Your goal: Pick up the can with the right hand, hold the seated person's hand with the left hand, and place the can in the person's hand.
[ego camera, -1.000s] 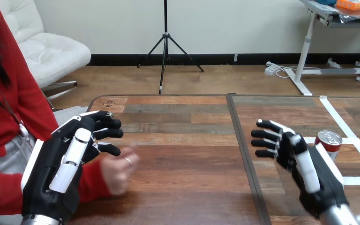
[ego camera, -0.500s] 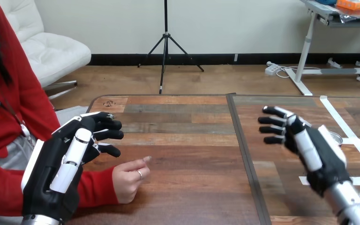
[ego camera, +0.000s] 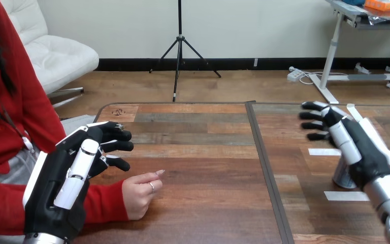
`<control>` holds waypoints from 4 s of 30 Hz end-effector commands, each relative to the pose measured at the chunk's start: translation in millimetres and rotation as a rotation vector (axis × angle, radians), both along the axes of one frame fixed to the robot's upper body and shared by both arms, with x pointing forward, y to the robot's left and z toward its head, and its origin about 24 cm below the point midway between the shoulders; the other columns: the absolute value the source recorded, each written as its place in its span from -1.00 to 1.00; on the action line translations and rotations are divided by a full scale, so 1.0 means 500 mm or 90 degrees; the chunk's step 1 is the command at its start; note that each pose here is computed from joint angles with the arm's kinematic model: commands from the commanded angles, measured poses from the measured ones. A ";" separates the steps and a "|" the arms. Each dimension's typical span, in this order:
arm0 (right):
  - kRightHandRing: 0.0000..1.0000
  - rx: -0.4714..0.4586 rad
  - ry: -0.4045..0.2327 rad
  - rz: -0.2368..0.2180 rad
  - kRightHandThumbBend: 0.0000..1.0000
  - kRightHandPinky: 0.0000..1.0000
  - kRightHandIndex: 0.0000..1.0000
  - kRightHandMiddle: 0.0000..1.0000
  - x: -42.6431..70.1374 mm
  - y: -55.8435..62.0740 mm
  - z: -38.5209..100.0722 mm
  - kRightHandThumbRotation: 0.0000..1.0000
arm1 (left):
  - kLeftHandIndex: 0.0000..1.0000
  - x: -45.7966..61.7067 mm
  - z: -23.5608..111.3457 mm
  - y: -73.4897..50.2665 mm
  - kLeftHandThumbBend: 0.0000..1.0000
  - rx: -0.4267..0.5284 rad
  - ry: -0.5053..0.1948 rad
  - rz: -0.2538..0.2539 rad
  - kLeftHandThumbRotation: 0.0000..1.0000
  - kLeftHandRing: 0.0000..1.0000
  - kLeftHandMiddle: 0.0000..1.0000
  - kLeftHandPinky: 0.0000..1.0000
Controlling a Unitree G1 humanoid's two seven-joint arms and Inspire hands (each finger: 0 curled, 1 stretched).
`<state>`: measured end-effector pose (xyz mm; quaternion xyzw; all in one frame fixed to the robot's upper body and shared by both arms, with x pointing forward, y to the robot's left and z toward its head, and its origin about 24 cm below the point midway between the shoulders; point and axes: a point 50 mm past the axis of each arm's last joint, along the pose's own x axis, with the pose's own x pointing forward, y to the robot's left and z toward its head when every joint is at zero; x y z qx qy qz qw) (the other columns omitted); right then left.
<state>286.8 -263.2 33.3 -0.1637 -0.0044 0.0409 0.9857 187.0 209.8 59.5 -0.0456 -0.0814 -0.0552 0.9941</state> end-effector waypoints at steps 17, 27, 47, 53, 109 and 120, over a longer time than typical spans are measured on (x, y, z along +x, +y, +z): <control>0.67 -0.361 -0.087 -0.142 0.98 0.48 0.75 0.72 0.098 -0.095 0.159 1.00 | 0.18 0.025 0.038 -0.019 -0.32 0.000 -0.071 -0.013 0.36 0.25 0.25 -0.12; 0.76 -0.404 -0.062 -0.148 0.96 0.50 0.85 0.81 0.104 -0.110 0.171 0.85 | 0.17 0.024 0.037 -0.017 -0.34 0.003 -0.066 -0.009 0.35 0.25 0.25 -0.13; 0.88 -0.411 0.045 -0.198 1.00 0.60 0.92 0.92 0.109 -0.148 0.152 0.31 | 0.16 0.023 0.038 -0.017 -0.38 0.005 -0.065 -0.003 0.34 0.26 0.25 -0.13; 0.82 -0.391 0.061 -0.212 1.00 0.53 0.88 0.87 0.108 -0.153 0.144 0.07 | 0.15 0.024 0.039 -0.017 -0.38 0.006 -0.067 -0.003 0.34 0.25 0.25 -0.13; 0.51 -0.419 0.230 -0.174 1.00 0.14 0.74 0.61 0.105 -0.102 0.036 0.04 | 0.11 0.027 0.043 -0.006 -0.36 0.024 -0.071 -0.004 0.31 0.16 0.17 -0.15; 0.65 -0.420 0.231 -0.162 1.00 0.33 0.76 0.73 0.113 -0.090 0.039 0.08 | 0.11 0.027 0.046 -0.002 -0.30 0.034 -0.072 -0.005 0.31 0.16 0.17 -0.14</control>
